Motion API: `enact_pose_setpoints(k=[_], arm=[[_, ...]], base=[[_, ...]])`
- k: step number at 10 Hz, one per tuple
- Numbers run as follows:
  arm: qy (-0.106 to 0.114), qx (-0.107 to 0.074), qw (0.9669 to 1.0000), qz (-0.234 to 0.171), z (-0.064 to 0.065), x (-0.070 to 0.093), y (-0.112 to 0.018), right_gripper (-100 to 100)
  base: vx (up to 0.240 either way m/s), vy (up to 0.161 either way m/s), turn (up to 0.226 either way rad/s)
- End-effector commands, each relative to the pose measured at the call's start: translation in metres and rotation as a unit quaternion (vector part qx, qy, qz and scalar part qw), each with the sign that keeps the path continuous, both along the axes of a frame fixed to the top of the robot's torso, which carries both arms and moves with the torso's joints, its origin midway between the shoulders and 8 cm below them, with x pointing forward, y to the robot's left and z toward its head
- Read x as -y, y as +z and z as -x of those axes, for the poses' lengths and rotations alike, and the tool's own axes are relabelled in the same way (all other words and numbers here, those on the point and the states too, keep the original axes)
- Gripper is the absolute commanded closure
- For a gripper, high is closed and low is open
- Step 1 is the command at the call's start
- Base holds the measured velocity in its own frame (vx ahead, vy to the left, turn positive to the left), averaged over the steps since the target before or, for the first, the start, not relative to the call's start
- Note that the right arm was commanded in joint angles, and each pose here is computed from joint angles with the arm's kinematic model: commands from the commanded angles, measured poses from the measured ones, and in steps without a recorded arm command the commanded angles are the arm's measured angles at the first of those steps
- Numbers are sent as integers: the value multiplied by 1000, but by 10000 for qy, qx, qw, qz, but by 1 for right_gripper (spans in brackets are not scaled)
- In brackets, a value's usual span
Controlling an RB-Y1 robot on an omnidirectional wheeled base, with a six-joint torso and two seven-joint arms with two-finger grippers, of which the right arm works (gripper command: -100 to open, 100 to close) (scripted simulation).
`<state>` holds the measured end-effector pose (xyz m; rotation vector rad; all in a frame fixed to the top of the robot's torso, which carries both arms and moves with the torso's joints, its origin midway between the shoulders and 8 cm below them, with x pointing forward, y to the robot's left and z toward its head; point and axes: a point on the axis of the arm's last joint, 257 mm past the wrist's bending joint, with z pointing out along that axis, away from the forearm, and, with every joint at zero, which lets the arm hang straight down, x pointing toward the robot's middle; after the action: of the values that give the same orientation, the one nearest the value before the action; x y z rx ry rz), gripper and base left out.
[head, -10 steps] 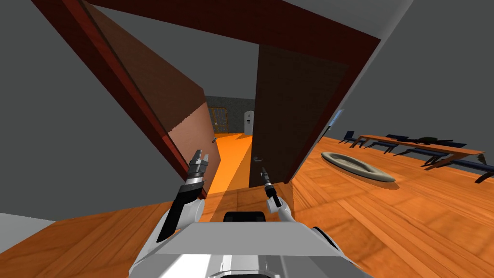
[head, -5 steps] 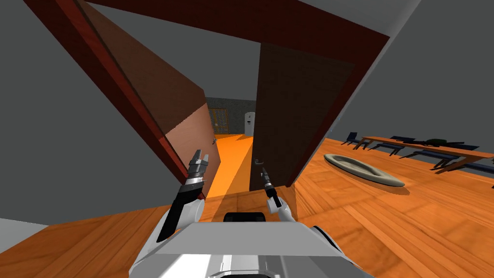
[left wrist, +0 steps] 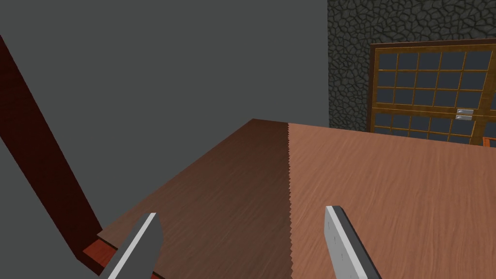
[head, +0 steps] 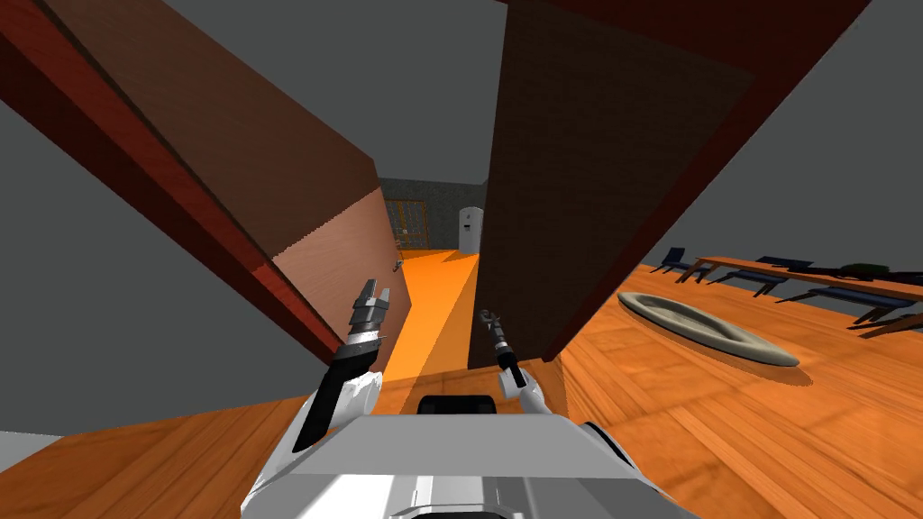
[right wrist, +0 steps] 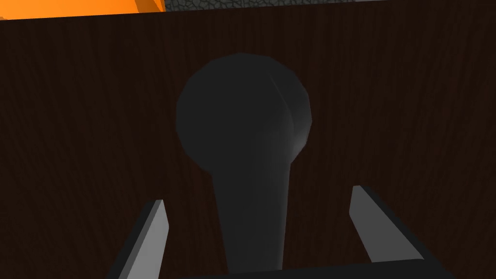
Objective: Push the door open
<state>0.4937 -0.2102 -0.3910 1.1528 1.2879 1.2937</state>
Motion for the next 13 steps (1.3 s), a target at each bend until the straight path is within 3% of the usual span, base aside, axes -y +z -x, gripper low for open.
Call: enact_pose_setpoints(k=[1,2,7,13], arm=[[0,0,10000,0,0,0,0,-100],[0,0,10000,0,0,0,0,100],[0,0,10000,0,0,0,0,100],[-243,32,9997,33,-4,23,3,100]], base=[[93,15,6],[-10,-5,-5],[-9,-3,5],[165,58,-63]])
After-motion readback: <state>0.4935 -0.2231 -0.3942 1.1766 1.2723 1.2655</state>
